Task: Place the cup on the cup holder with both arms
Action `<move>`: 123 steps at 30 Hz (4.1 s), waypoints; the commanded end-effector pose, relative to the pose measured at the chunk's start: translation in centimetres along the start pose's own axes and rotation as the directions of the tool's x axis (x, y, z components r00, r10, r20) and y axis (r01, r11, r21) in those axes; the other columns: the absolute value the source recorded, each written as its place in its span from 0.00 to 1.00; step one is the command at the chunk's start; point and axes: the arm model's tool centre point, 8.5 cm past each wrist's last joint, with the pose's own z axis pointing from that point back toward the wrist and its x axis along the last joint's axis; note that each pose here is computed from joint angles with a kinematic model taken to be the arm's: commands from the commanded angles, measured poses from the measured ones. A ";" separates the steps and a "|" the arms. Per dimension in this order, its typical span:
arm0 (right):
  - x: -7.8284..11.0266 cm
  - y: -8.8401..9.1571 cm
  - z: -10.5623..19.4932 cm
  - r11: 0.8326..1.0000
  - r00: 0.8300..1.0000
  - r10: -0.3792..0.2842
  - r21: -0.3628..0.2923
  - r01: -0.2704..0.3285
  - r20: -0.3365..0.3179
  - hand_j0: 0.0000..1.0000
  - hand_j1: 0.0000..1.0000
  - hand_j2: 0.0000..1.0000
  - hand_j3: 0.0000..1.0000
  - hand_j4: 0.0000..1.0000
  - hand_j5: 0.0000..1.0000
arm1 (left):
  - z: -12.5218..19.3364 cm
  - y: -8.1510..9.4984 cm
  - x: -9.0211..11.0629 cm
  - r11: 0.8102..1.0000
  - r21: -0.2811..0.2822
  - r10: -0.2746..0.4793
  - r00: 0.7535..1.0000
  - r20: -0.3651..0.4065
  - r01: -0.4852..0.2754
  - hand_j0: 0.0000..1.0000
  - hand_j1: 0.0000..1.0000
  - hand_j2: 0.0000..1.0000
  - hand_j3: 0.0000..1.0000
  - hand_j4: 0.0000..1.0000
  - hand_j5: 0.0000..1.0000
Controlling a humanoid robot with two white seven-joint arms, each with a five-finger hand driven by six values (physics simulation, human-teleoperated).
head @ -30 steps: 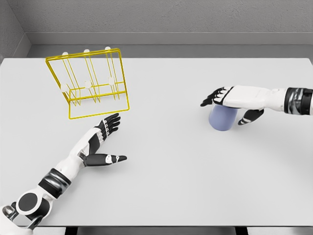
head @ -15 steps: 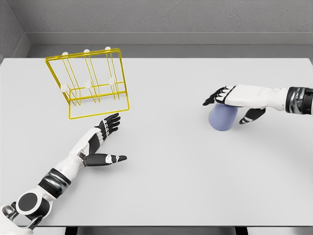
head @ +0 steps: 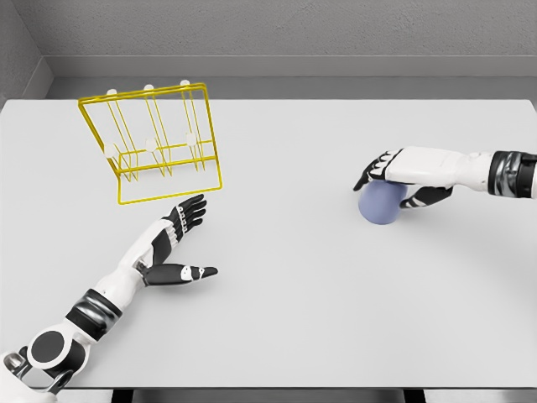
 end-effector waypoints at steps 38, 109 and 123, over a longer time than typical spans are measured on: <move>4.2 -3.3 -1.3 0.992 0.987 0.116 -0.053 -0.110 0.112 0.65 0.65 0.65 0.65 0.65 0.65 | -0.1 0.5 0.2 1.000 0.010 -0.008 1.000 0.005 0.008 1.00 1.00 1.00 1.00 1.00 1.00; 10.4 -7.5 -7.5 0.972 0.933 0.200 -0.176 -0.152 0.300 0.65 0.65 0.65 0.65 0.65 0.65 | 0.0 1.0 0.4 1.000 0.025 -0.014 1.000 0.006 0.014 1.00 1.00 1.00 1.00 1.00 1.00; 10.5 -7.9 -7.7 0.970 0.932 0.201 -0.194 -0.146 0.302 0.98 0.98 0.98 0.98 0.98 0.98 | 0.0 1.0 0.5 1.000 0.024 -0.014 1.000 0.008 0.014 1.00 1.00 1.00 1.00 1.00 1.00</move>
